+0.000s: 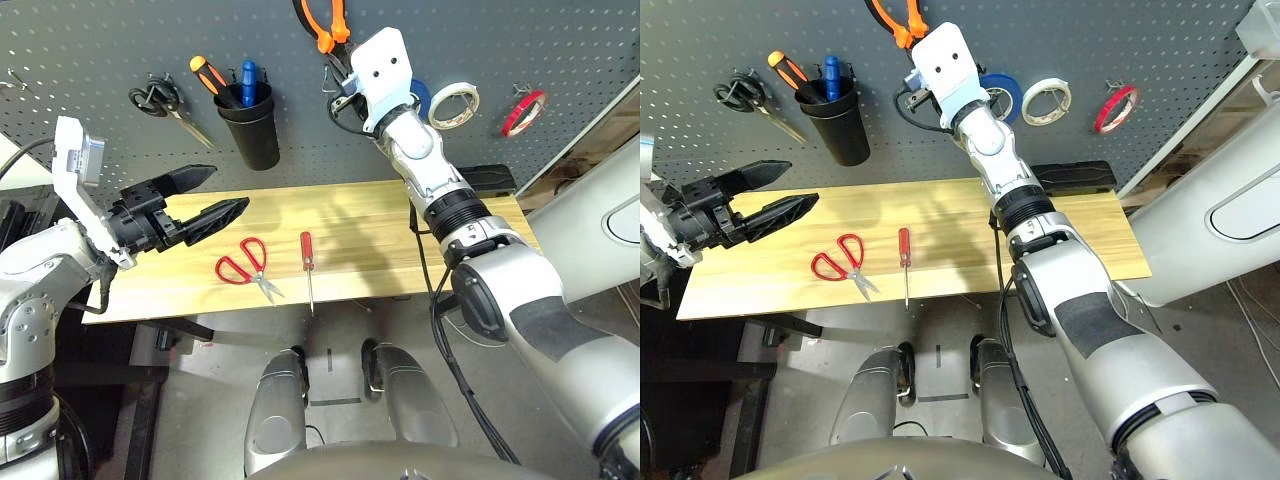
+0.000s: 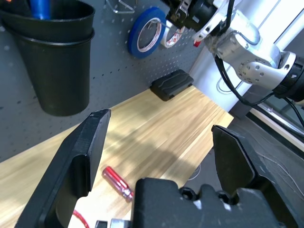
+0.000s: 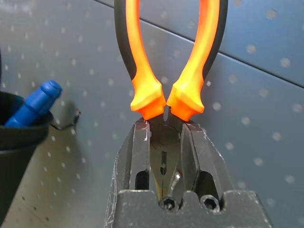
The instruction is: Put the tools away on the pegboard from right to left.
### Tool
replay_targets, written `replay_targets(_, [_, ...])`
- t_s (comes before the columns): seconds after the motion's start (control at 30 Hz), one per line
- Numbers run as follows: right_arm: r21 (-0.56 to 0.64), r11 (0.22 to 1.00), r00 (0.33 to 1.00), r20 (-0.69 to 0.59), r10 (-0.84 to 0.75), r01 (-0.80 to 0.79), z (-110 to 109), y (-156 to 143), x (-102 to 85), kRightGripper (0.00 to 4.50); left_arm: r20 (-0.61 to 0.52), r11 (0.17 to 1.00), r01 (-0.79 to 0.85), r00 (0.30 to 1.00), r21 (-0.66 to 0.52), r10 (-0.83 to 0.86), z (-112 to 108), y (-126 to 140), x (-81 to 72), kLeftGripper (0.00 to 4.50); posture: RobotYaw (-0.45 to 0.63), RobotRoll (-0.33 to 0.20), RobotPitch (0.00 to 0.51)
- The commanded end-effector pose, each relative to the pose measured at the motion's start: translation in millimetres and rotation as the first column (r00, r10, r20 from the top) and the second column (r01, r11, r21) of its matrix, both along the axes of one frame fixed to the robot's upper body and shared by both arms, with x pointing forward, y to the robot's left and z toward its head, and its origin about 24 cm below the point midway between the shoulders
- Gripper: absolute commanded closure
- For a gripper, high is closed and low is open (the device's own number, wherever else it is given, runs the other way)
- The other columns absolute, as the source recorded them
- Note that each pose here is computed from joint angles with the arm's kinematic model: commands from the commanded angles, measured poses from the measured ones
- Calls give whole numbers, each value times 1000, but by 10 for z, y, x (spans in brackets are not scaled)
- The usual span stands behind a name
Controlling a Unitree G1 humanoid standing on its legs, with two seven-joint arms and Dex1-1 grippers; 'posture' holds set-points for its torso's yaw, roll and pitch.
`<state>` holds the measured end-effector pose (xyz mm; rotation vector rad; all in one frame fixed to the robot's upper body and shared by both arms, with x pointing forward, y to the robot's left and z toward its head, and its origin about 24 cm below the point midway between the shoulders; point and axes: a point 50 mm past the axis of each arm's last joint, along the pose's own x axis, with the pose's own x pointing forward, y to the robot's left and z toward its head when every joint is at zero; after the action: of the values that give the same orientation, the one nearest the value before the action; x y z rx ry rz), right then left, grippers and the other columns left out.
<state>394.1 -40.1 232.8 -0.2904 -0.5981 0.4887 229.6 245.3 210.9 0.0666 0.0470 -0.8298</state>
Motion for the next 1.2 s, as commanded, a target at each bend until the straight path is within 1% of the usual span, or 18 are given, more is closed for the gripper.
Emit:
replay_targets(0.03, [24, 1000, 998, 59, 13, -15, 150, 15, -22, 3741, -6, 1000, 15, 1000, 13, -14, 34, -20, -39, 0, 130, 0, 248])
replay_targets(0.17, [37, 999, 996, 83, 22, -25, 232, 30, -33, 3741, -15, 1000, 28, 1000, 14, -28, 51, -41, -42, 0, 132, 0, 267])
replay_targets(0.4, [49, 999, 996, 92, 18, -23, 275, 14, -30, 3741, -22, 999, 35, 999, 16, -35, 57, -58, -50, 0, 136, 0, 269])
replay_targets(0.57, [46, 999, 998, 57, -25, 22, 186, -40, 21, 3741, -27, 999, 41, 999, 18, -41, 52, -71, -54, 0, 141, 0, 267])
replay_targets(0.87, [35, 998, 999, 22, -46, 46, 85, -99, 57, 3741, -27, 999, 47, 999, 14, -47, 40, -91, -42, 0, 136, 0, 264])
replay_targets(1.07, [77, 996, 998, -53, -45, 49, -39, -120, 81, 3741, -13, 999, 50, 999, 6, -50, 36, -117, -8, 0, 134, 0, 257])
replay_targets(1.2, [77, 995, 996, -75, -57, 62, -97, -126, 86, 3741, -11, 999, 52, 999, 5, -52, 28, -124, 12, 0, 125, 0, 250])
